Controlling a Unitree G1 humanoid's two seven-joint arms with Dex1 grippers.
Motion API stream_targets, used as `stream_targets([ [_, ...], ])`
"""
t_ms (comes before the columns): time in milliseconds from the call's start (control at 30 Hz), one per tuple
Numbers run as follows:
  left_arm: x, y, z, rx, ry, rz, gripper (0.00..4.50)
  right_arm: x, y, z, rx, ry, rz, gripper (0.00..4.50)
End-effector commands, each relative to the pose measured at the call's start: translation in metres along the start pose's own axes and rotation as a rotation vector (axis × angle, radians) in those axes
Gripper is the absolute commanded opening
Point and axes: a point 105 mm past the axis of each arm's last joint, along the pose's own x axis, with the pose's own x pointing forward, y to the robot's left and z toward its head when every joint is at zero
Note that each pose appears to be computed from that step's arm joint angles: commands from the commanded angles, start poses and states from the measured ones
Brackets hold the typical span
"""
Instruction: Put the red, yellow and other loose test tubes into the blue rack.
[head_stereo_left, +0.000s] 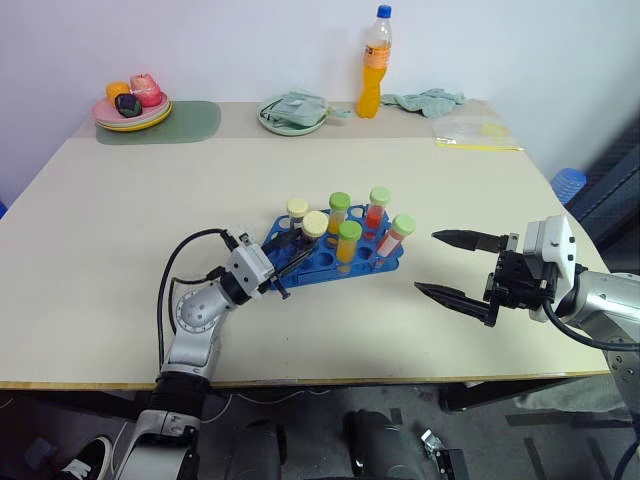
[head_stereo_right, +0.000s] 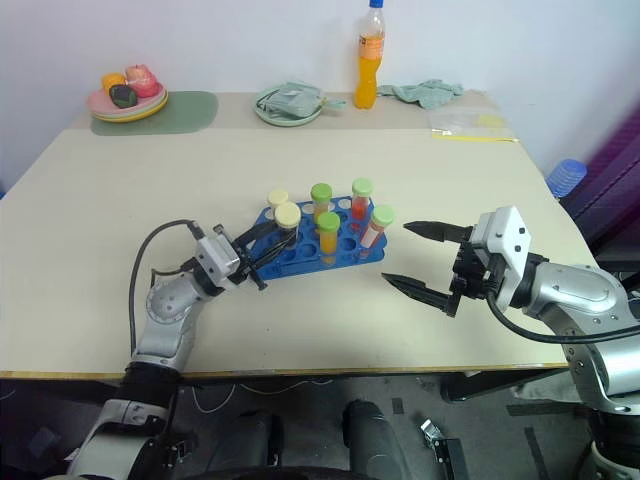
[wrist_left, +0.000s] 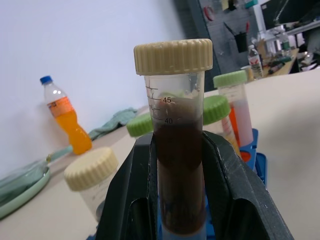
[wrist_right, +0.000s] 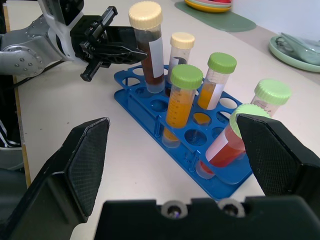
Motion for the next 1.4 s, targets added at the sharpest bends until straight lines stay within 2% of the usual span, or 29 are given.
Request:
stream_targets([
  [33, 0.0, -0.008, 0.002, 0.003, -0.01, -0.024, 0.7, -0.004, -0.003, 0.008, -0.047, -0.009, -0.015, 4.5],
  [300, -0.007, -0.013, -0.009, -0.078, 0.044, -0.035, 0.7, 0.003, -0.004, 0.014, -0.082, -0.012, -0.02, 4.5],
  [733, -0.008, -0.02, -0.009, -0.157, 0.04, -0.033, 0.7, 0.004, -0.005, 0.017, -0.109, -0.007, -0.021, 4.5],
  [1100, -0.008, 0.0, -0.015, -0.34, 0.028, 0.111, 0.7, 0.008, -0.013, 0.017, -0.127, -0.005, -0.045, 4.5],
  [1333, -0.016, 0.006, -0.006, -0.324, 0.012, 0.091, 4.22, 0.009, -0.011, 0.014, -0.125, -0.011, -0.043, 4.5],
  [1367, -0.019, 0.009, -0.002, -0.328, 0.008, 0.087, 4.46, 0.009, -0.011, 0.013, -0.124, -0.012, -0.043, 4.5],
  [1400, -0.023, 0.011, 0.002, -0.332, 0.011, 0.075, 4.46, 0.009, -0.01, 0.012, -0.121, -0.013, -0.043, 4.5],
])
